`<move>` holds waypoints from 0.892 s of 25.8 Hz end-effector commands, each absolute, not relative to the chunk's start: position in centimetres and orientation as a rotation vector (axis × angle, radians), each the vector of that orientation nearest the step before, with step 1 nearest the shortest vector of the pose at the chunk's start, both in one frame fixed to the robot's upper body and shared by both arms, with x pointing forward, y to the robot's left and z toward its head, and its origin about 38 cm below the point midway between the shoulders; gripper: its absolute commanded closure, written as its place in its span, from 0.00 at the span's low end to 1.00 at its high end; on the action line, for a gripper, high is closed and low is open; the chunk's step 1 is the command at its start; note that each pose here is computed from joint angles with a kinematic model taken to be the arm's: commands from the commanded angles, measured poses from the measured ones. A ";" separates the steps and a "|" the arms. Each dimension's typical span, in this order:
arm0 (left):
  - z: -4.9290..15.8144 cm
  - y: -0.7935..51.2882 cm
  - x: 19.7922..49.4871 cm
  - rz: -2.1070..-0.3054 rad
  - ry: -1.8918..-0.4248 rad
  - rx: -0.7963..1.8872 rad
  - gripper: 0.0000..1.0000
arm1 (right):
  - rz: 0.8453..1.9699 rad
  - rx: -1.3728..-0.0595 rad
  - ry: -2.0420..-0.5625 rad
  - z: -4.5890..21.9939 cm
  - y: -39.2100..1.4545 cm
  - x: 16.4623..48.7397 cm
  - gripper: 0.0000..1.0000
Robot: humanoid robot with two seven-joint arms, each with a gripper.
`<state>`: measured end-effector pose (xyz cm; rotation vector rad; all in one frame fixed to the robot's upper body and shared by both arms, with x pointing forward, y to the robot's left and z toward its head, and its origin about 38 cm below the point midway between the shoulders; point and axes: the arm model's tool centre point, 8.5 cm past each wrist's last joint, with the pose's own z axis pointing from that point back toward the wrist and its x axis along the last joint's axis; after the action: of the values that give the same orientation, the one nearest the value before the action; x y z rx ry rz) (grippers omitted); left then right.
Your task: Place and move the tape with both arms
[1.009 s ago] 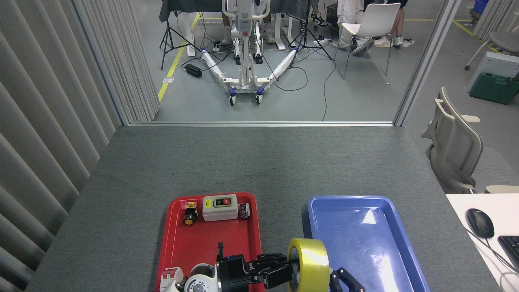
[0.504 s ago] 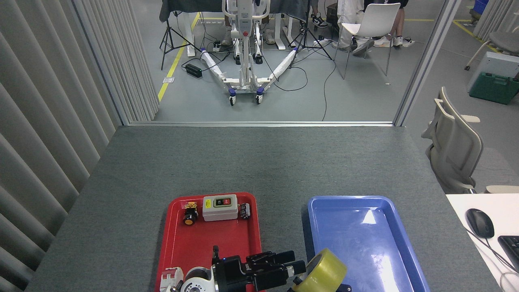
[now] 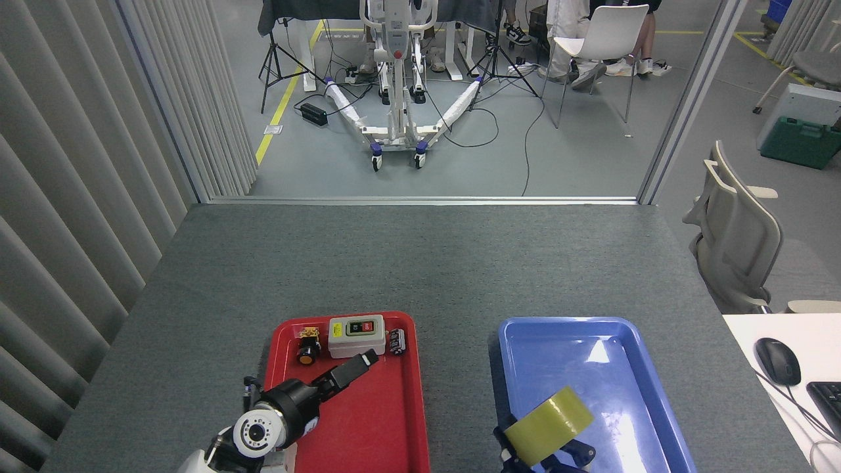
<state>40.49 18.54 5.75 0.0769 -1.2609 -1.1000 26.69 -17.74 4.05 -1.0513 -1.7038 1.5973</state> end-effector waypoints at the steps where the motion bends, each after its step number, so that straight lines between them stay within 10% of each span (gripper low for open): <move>1: 8.0 21.9 39.8 -1.129 -1.315 0.595 0.00 | 1.464 -1.136 -1.278 4.1 -19.9 29.4 1.00; 8: 8.3 24.1 35.3 -1.009 -1.519 1.108 0.01 | 1.421 -0.910 -0.978 5.4 -20.6 32.0 1.00; 11: 9.2 24.4 35.0 -1.074 -1.560 1.156 0.15 | 1.400 -0.797 -0.811 5.1 -20.9 32.3 1.00; 18: 9.3 24.3 35.3 -1.067 -1.557 1.144 0.01 | 1.484 -0.473 -0.471 5.3 -22.0 33.1 1.00; 23: 8.8 26.1 36.5 -1.010 -1.503 1.146 0.00 | 1.342 -0.379 -0.435 5.8 -23.4 35.4 1.00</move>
<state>35.68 24.81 8.83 1.1296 -1.5405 -1.0496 34.20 -22.78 5.44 -0.4393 -0.4670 1.4013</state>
